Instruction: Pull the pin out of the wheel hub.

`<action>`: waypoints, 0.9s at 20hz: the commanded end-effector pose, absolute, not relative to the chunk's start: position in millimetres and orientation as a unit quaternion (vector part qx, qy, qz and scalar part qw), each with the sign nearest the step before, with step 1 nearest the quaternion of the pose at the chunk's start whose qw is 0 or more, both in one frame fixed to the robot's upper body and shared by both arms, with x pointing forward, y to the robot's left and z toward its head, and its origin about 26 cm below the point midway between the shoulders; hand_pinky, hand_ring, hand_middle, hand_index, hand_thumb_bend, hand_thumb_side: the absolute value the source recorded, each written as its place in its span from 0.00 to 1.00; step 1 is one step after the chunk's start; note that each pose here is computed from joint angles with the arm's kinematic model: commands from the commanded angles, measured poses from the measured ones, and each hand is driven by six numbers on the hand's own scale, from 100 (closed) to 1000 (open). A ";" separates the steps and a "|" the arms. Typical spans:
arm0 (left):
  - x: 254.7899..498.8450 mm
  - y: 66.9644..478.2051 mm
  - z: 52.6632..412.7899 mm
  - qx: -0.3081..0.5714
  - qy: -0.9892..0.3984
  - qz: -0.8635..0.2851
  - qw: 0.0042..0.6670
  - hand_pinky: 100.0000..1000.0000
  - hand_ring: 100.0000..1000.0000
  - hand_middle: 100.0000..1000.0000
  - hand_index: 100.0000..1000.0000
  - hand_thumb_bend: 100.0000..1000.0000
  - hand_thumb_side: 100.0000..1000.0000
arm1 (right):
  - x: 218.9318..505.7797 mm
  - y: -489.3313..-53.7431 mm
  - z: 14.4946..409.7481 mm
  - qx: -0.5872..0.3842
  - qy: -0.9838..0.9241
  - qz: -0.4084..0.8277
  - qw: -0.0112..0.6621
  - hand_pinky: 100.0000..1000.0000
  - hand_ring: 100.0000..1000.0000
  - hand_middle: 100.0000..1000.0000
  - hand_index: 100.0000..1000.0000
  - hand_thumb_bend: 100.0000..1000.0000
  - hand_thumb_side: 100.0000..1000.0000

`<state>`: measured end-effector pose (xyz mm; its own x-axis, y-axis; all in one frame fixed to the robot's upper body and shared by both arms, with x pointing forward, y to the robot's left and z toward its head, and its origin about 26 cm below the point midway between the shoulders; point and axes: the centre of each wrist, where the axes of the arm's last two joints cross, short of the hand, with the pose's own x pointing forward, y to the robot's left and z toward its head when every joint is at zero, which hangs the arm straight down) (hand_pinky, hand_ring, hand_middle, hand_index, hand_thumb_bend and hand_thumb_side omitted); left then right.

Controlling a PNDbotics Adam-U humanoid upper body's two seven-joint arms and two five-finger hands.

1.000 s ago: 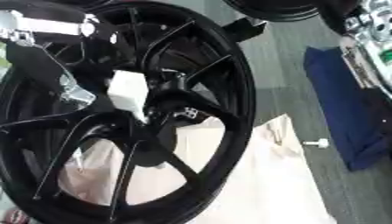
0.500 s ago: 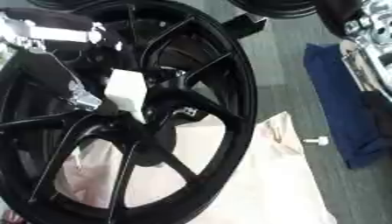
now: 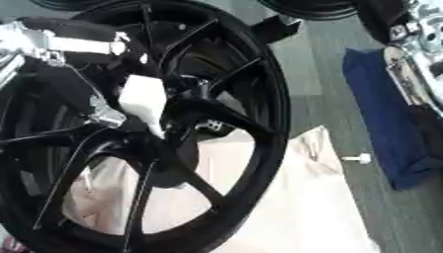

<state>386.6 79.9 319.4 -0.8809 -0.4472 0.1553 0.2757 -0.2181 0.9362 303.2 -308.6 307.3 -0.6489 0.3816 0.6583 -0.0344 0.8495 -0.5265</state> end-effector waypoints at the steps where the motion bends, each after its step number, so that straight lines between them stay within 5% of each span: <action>1: 381.8 80.1 330.1 0.073 -0.590 -0.773 0.222 0.76 0.72 0.65 0.79 0.44 0.46 | 300.7 -309.4 314.3 -0.104 -0.873 0.262 0.398 0.92 0.65 0.52 0.67 0.00 0.74; 9: 376.3 79.7 335.2 0.058 -0.593 -0.772 0.223 0.76 0.72 0.65 0.79 0.44 0.45 | 301.1 -309.9 313.2 -0.104 -0.872 0.262 0.400 0.93 0.65 0.52 0.67 0.00 0.74; 15: 367.9 75.9 340.7 0.051 -0.611 -0.760 0.216 0.70 0.58 0.45 0.64 0.29 0.32 | 301.1 -310.3 312.4 -0.103 -0.872 0.260 0.401 0.93 0.65 0.53 0.67 0.00 0.73; 17: 366.3 74.8 340.4 0.053 -0.609 -0.761 0.215 0.66 0.52 0.37 0.55 0.23 0.13 | 301.0 -310.3 312.3 -0.102 -0.872 0.259 0.402 0.93 0.65 0.53 0.67 0.00 0.74; 18: 365.8 74.4 339.9 0.054 -0.608 -0.763 0.215 0.64 0.51 0.35 0.52 0.14 0.13 | 300.9 -310.3 312.2 -0.102 -0.873 0.258 0.402 0.93 0.65 0.53 0.67 0.00 0.74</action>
